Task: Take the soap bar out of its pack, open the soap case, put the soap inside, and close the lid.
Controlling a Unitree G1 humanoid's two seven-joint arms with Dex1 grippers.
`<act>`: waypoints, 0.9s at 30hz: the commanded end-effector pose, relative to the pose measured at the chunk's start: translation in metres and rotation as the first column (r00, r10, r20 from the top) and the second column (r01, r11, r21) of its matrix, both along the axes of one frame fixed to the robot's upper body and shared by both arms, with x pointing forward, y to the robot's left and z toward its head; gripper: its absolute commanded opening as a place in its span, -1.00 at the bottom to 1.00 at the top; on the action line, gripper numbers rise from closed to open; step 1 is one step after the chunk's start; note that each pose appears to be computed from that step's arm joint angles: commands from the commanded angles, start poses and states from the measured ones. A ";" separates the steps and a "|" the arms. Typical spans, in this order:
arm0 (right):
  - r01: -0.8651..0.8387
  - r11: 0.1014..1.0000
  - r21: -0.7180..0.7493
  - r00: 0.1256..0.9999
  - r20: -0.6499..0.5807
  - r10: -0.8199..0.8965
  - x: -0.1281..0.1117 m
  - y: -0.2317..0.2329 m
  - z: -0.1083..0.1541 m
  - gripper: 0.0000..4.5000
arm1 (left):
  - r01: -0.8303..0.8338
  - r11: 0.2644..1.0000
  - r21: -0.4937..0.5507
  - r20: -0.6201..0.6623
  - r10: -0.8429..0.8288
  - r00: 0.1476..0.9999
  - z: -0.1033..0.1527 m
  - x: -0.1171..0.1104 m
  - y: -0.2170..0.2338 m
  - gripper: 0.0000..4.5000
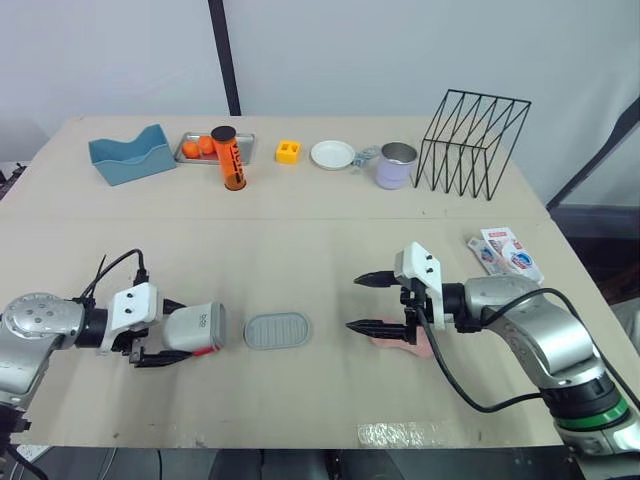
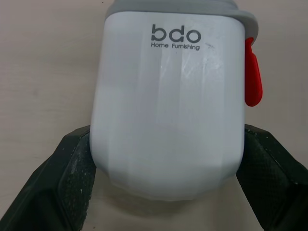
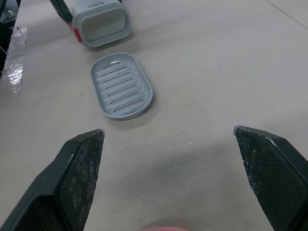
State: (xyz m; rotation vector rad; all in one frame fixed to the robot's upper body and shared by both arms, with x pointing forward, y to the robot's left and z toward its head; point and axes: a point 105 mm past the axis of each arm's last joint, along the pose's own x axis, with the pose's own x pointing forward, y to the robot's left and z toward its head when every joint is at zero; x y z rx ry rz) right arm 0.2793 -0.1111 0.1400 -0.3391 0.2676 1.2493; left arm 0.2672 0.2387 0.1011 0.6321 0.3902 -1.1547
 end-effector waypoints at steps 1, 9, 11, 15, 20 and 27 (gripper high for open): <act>-0.025 1.000 0.010 0.999 0.036 0.024 -0.002 0.004 0.009 1.00 | -0.010 1.000 0.016 0.046 0.009 0.999 0.016 0.004 0.005 0.78; -0.024 1.000 0.016 0.999 0.034 0.023 -0.002 0.005 0.008 1.00 | 0.009 1.000 0.025 0.006 -0.009 1.000 0.012 -0.001 0.004 0.78; -0.022 1.000 0.017 0.999 0.032 0.021 -0.002 0.006 0.007 1.00 | 0.046 0.999 0.024 -0.055 -0.044 0.997 0.010 -0.011 0.004 0.78; -0.020 1.000 0.020 0.999 0.031 0.019 -0.002 0.007 0.007 1.00 | 0.010 1.000 0.021 -0.006 -0.009 1.000 0.013 -0.005 0.005 0.78; -0.020 0.999 0.025 0.999 0.028 0.019 -0.003 0.008 0.006 1.00 | 0.008 0.994 0.106 0.003 -0.008 1.000 0.002 -0.007 0.013 0.78; -0.024 0.999 0.023 0.999 0.030 0.024 -0.001 0.008 0.007 1.00 | -0.004 0.998 0.063 0.016 0.003 1.000 0.007 -0.006 0.008 0.55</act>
